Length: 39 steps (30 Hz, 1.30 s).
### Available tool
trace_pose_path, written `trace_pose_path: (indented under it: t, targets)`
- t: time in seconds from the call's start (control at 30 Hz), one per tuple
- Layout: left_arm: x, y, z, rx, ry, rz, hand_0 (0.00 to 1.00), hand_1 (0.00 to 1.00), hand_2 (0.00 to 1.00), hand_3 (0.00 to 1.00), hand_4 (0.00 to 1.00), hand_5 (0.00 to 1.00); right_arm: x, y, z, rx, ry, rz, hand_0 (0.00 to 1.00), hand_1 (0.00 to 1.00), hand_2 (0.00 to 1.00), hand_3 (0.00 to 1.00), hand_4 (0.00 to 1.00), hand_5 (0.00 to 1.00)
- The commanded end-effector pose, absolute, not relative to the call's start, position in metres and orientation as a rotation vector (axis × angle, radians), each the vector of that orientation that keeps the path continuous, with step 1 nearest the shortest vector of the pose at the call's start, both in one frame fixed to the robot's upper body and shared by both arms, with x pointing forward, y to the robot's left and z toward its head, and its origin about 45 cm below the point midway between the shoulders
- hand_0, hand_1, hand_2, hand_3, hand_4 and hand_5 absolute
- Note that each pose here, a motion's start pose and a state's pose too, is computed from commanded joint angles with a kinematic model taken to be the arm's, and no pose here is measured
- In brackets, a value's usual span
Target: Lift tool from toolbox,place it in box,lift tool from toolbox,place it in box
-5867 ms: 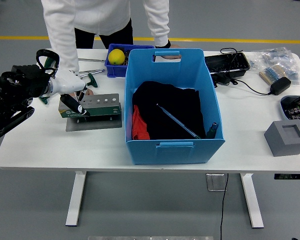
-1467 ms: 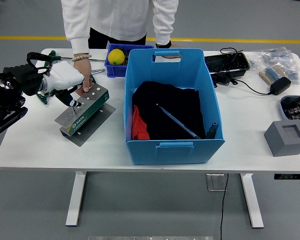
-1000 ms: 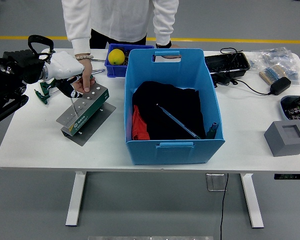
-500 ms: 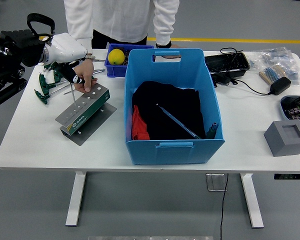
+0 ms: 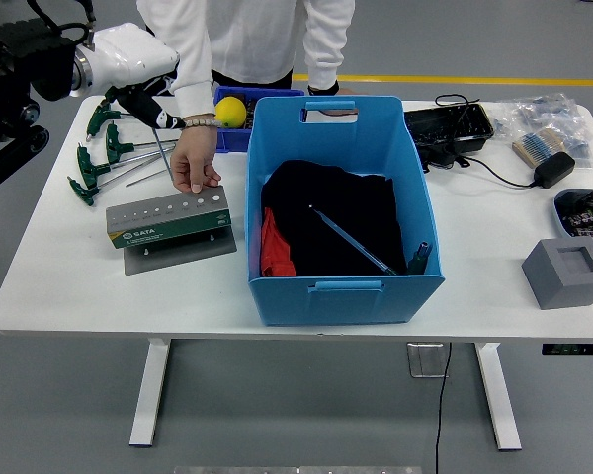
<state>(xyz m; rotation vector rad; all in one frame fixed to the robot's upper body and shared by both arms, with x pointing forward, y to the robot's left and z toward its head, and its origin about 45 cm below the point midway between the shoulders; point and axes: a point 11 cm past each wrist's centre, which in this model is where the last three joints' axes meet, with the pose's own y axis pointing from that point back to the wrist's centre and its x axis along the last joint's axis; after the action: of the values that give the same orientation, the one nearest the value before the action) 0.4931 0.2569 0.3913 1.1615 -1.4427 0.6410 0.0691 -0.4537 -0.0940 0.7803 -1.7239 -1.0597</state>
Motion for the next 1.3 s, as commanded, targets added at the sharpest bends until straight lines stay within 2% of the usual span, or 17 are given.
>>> trace_pose_path:
  t: [0.23,0.4,0.73,1.07,1.3]
  targets:
    - [0.484,0.265,0.444,1.042,-1.452,0.822,0.083,0.002,0.038,0.073,0.785,0.579,0.067,-0.453,-0.095,0.778,-1.722,-1.064,0.652,0.632,0.703,0.562,0.796,0.679]
    - [0.476,0.263,0.458,0.904,-1.420,0.929,0.083,0.002,0.039,0.073,0.783,0.576,0.069,-0.453,-0.094,0.780,-1.720,-1.061,0.652,0.632,0.702,0.563,0.796,0.679]
    - [0.459,0.269,0.481,0.456,-1.313,1.275,0.083,0.002,0.037,0.069,0.772,0.561,0.074,-0.453,-0.093,0.788,-1.723,-1.053,0.651,0.633,0.702,0.562,0.796,0.679]
    - [0.465,0.244,0.427,0.252,-1.144,1.389,0.086,0.002,0.034,0.068,0.772,0.556,0.078,-0.452,-0.093,0.795,-1.715,-1.048,0.651,0.637,0.704,0.562,0.795,0.680]
    - [0.475,0.200,0.354,0.293,-1.018,1.314,0.087,0.002,0.035,0.068,0.779,0.554,0.083,-0.453,-0.091,0.807,-1.704,-1.033,0.651,0.637,0.704,0.562,0.794,0.680]
